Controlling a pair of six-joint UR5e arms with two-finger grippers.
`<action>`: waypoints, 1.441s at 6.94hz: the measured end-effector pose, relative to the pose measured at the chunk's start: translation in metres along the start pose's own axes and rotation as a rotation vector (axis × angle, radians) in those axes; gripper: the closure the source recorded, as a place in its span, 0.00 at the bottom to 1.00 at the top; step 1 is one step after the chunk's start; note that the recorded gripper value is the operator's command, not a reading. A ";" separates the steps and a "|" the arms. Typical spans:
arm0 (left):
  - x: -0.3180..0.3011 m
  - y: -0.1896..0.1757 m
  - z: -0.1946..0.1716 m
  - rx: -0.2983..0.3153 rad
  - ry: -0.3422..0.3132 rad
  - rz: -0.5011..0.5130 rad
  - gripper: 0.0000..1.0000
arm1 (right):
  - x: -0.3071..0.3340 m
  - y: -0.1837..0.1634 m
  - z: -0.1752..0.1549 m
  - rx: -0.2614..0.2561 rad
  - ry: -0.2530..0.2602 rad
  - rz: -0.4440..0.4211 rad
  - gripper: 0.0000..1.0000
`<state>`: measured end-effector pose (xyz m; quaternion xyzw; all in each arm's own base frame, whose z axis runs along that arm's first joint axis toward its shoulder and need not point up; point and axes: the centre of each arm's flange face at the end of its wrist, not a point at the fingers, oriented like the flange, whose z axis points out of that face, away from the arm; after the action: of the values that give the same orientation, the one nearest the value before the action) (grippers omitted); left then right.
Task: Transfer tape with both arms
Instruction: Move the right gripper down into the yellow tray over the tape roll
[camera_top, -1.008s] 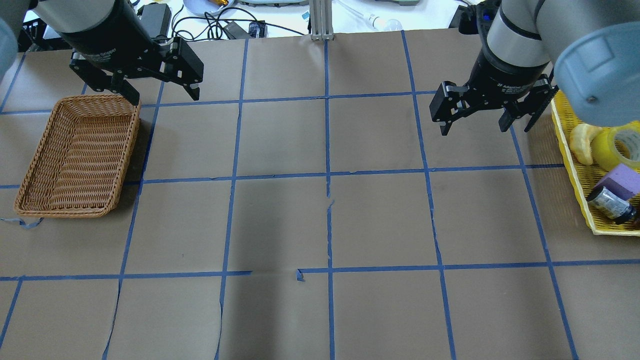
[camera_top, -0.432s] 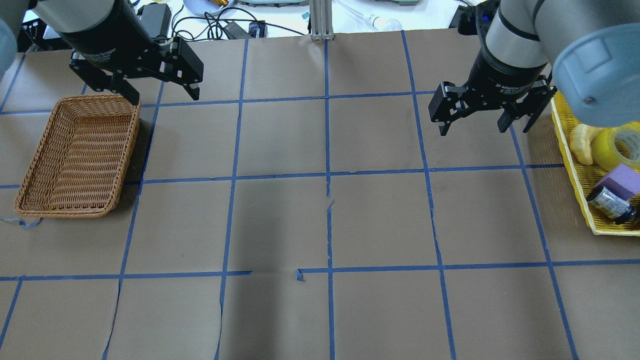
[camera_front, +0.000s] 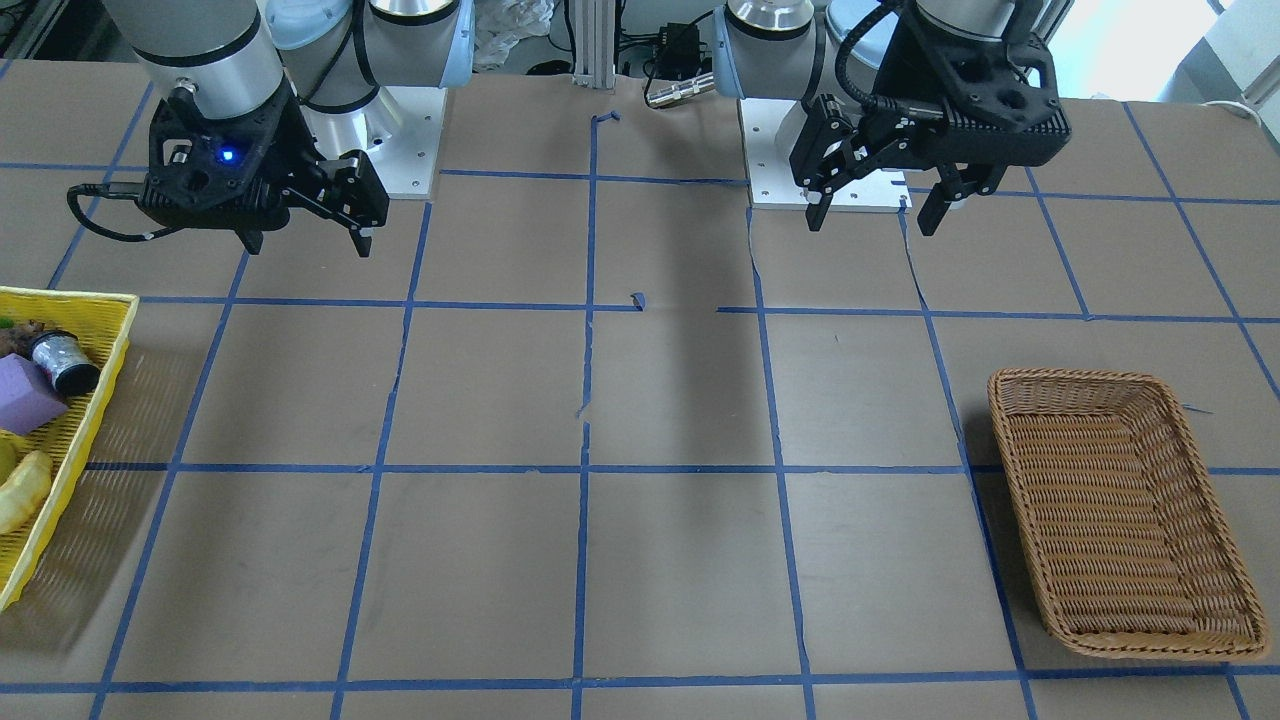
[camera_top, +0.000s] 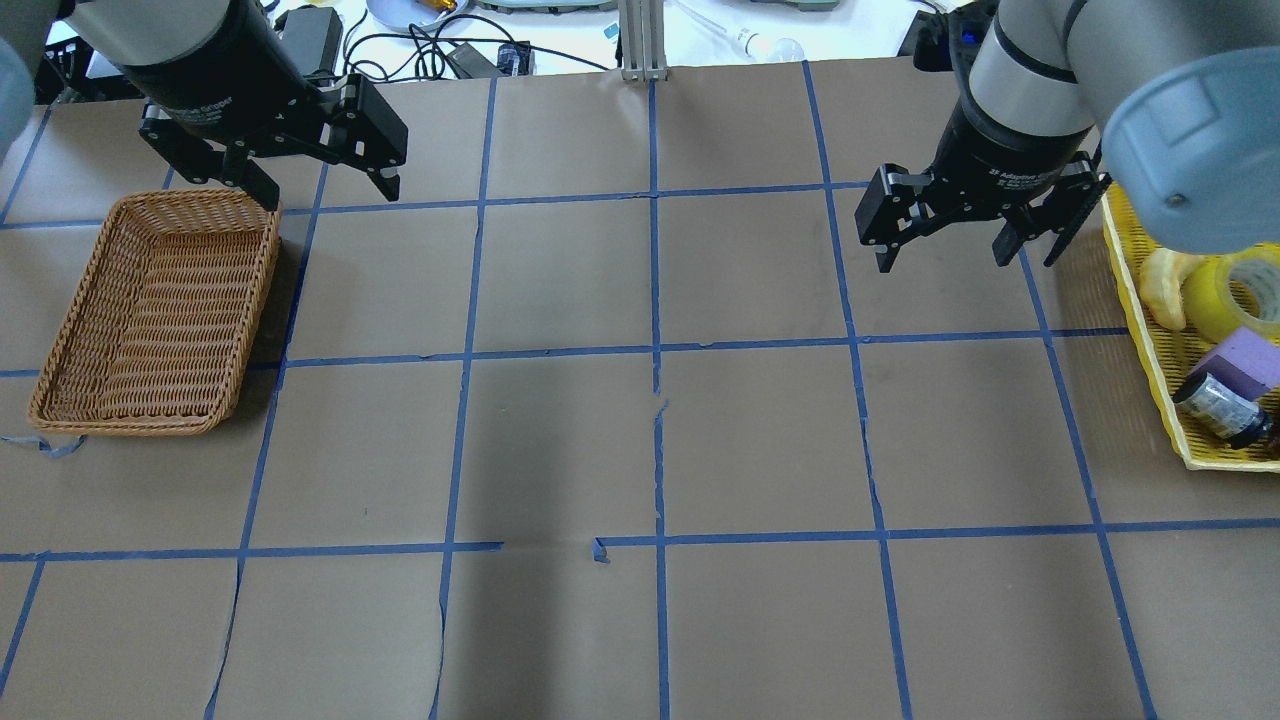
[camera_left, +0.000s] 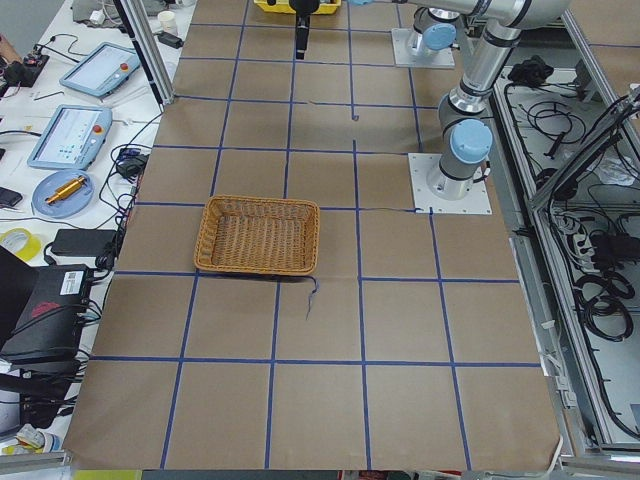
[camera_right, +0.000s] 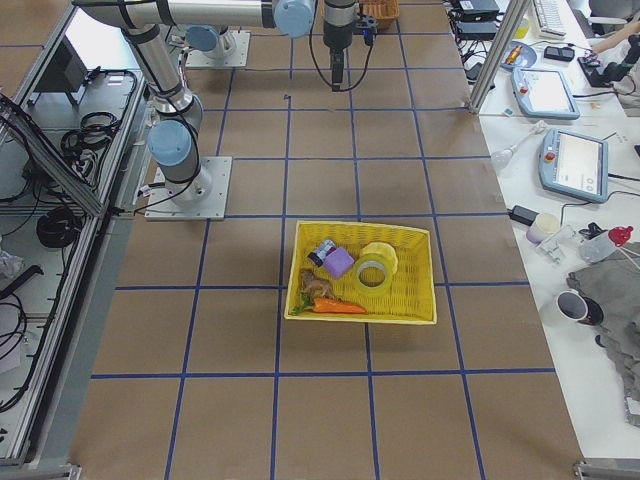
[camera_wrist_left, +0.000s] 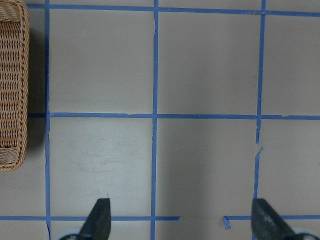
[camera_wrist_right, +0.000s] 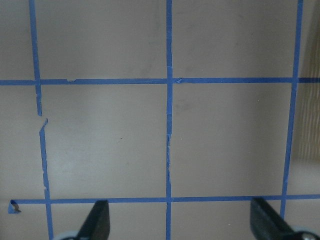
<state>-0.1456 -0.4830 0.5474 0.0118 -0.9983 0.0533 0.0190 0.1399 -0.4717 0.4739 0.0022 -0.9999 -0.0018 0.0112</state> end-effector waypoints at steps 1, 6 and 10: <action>0.000 0.000 0.000 0.000 0.000 0.001 0.00 | 0.000 0.000 0.000 0.000 -0.001 0.000 0.00; -0.001 0.000 0.000 0.000 0.000 -0.002 0.00 | 0.088 -0.051 0.012 0.102 0.017 0.054 0.00; -0.001 0.000 0.000 0.001 0.000 -0.003 0.00 | 0.322 -0.089 0.109 0.066 0.035 0.118 0.00</action>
<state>-0.1447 -0.4833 0.5474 0.0133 -0.9983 0.0539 0.0192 -0.1842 -0.5621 0.3715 -0.0566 -0.9975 0.0320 0.0288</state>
